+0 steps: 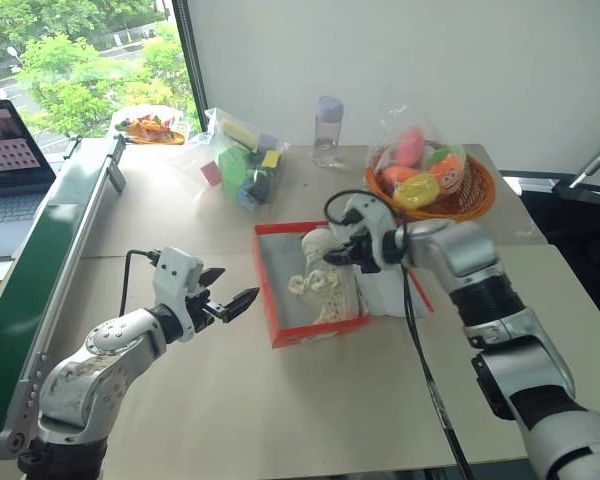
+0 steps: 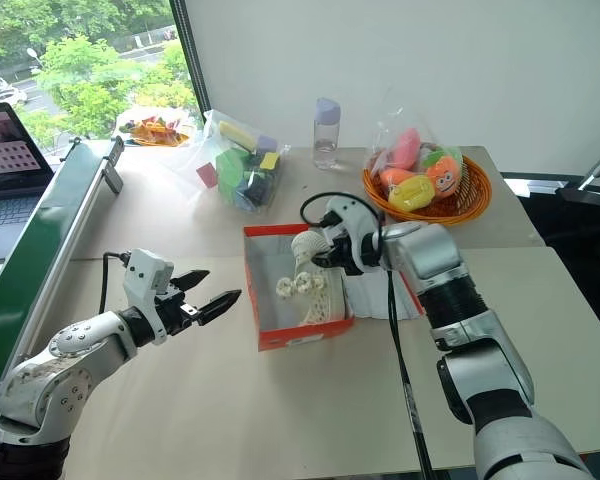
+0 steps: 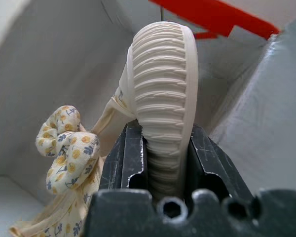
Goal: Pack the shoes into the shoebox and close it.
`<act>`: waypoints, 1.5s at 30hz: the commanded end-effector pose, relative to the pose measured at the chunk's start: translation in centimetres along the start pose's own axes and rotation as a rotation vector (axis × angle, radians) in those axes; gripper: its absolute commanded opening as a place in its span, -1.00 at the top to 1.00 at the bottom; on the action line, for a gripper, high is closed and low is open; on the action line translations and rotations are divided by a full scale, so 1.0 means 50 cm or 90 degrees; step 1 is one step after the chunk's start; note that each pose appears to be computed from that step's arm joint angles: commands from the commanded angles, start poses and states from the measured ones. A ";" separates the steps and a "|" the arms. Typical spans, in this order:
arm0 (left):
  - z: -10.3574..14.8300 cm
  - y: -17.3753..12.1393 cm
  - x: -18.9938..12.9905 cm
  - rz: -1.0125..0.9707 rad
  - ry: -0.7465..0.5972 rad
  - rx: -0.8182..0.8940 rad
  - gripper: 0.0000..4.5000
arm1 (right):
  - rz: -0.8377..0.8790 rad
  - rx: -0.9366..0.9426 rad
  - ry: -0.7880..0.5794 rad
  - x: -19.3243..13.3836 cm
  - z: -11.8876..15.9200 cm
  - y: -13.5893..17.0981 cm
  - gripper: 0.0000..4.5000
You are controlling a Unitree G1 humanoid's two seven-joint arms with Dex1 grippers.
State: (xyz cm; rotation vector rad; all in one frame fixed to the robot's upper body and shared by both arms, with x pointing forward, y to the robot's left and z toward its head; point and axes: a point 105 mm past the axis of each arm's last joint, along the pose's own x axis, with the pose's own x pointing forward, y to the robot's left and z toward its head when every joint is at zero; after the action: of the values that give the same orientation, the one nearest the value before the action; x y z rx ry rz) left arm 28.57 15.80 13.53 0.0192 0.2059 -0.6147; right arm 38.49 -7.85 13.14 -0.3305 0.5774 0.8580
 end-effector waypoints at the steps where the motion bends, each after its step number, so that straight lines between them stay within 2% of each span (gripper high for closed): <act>1: 0.019 -0.011 -0.004 0.007 -0.023 0.028 -1.00 | -0.052 -0.094 0.014 0.010 -0.006 -0.029 0.76; 12: 0.027 -0.025 -0.001 0.011 -0.026 0.044 -1.00 | -0.082 -0.087 0.050 0.042 -0.038 -0.054 0.76; 14: 0.028 -0.025 0.000 0.012 -0.024 0.048 -1.00 | -0.080 -0.094 0.041 0.040 -0.029 -0.046 0.34; 23: 0.033 -0.026 0.008 0.003 -0.008 0.085 -1.00 | -0.045 -0.118 -0.047 -0.001 0.048 0.006 -0.98; 29: 0.039 -0.015 0.007 0.013 -0.003 0.105 -1.00 | -0.041 -0.089 -0.106 -0.033 0.096 0.015 -0.98; 32: 0.040 0.012 -0.003 0.062 0.003 0.102 -1.00 | -0.020 -0.032 -0.200 -0.060 0.157 0.020 -0.98; 35: 0.042 0.049 -0.021 0.137 0.005 0.093 -1.00 | 0.048 -0.078 -0.325 -0.093 0.210 0.055 -0.98; 40: 0.038 0.155 -0.093 0.356 0.019 0.085 -1.00 | 0.118 -0.075 -0.443 -0.107 0.249 0.084 -0.98; 42: 0.035 0.194 -0.145 0.459 0.011 0.084 -1.00 | 0.249 -0.099 -0.525 -0.134 0.263 0.133 -0.98; 43: 0.018 0.207 -0.174 0.505 0.019 0.077 -1.00 | 0.306 -0.079 -0.537 -0.137 0.263 0.148 -0.98; 45: -0.012 0.219 -0.213 0.565 0.042 0.065 -1.00 | 0.320 -0.082 -0.525 -0.122 0.256 0.155 -0.98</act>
State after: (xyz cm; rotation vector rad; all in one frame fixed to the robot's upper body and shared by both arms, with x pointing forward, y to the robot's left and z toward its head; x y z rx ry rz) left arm 26.83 29.93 13.43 0.1905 0.2519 0.1953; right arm 34.12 -0.36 25.66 0.0699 -0.1215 1.3752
